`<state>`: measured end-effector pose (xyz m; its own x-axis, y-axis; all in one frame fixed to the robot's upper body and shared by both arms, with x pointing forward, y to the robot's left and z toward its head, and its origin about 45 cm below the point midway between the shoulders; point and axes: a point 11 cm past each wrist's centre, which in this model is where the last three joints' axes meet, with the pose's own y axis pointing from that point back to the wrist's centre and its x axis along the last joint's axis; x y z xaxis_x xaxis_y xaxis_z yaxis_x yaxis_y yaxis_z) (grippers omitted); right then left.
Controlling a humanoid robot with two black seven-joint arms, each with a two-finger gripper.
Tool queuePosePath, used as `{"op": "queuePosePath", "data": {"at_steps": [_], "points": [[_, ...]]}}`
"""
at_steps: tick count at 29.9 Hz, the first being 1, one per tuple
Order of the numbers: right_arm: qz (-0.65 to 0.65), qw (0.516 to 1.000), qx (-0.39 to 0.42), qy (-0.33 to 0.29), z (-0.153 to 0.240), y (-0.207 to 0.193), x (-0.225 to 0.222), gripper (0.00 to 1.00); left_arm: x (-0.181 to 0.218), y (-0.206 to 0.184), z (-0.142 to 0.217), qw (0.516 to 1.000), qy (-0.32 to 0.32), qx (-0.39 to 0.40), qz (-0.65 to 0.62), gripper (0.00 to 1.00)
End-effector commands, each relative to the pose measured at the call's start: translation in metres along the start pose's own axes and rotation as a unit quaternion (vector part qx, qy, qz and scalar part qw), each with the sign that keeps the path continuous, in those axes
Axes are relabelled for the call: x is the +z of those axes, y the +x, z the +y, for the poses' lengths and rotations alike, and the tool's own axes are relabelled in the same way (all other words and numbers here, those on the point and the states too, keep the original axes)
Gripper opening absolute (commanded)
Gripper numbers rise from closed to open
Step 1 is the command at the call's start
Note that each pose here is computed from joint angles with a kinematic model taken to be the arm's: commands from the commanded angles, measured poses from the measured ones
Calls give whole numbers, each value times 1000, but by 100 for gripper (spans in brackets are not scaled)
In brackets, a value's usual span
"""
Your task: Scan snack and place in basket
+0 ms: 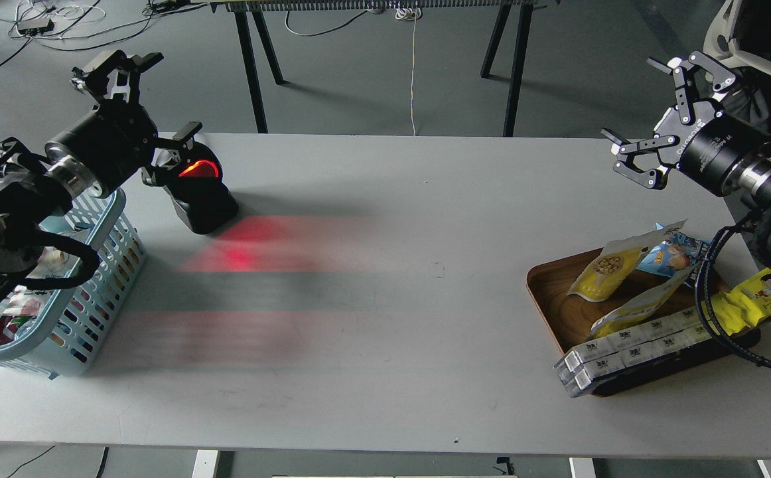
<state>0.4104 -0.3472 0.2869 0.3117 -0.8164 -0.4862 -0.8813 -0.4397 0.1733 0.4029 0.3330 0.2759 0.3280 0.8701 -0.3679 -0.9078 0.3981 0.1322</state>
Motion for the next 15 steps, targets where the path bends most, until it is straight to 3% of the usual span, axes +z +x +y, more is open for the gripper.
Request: {"op": "queuePosePath", "data": {"at_steps": [1,15], "points": [[-2,1000,12,-1,1,9,0,100,1,0,0,1000,-1,0,0,100],[-2,1000,5,-2,2,8,2,100,12,-3,-1,1000,-18,-5,3,100]]}}
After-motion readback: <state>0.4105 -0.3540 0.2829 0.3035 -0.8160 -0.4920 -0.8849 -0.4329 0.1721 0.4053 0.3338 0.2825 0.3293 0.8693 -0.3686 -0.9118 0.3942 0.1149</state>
